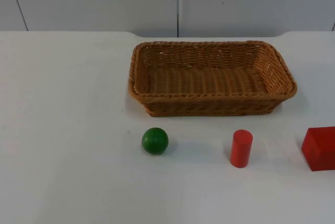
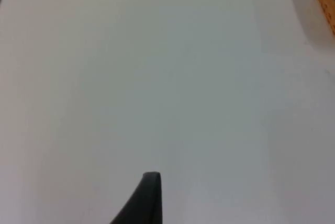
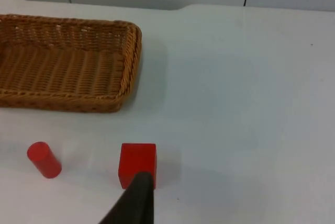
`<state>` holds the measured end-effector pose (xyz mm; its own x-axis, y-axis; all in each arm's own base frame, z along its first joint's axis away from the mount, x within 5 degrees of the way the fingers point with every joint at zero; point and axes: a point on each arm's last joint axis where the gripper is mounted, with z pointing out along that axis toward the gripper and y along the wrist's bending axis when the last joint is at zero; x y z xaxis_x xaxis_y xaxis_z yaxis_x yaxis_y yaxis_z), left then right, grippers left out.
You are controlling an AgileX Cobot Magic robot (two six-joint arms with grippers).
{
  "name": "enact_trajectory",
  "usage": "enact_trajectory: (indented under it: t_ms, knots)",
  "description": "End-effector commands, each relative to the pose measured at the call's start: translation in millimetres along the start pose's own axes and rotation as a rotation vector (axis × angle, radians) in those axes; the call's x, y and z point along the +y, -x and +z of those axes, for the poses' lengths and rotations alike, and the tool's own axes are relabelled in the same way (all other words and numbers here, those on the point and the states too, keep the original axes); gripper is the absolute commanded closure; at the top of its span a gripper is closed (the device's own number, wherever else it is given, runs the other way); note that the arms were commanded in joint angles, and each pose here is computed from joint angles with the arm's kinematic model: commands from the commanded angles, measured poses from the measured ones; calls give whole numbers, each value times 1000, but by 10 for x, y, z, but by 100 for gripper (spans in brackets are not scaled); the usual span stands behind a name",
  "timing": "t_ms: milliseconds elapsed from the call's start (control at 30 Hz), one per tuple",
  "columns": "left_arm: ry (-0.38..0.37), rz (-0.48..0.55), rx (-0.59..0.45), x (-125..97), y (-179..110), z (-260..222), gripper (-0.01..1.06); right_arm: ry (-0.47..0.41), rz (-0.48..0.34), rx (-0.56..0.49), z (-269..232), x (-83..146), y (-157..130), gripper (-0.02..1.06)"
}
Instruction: Pick up the basket with the left hand and place the object to the left of the red cylinder into the basket with the right hand.
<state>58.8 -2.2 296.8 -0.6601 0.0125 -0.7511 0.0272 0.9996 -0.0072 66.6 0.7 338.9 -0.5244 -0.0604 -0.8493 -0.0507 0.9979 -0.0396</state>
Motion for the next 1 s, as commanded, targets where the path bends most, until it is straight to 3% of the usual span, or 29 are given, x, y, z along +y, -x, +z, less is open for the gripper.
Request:
enact_trajectory:
  t_ms: [0,367,967]
  knots:
    - [-28,-20,12,-23,148,82,0,-4,-8,10,129,7,122,0]
    - [-79,-84,91,-63,456,501,0,0,-29,204,723,53,209,0]
    - [-81,-109,114,-62,586,789,0,4,-23,300,994,78,-4,0]
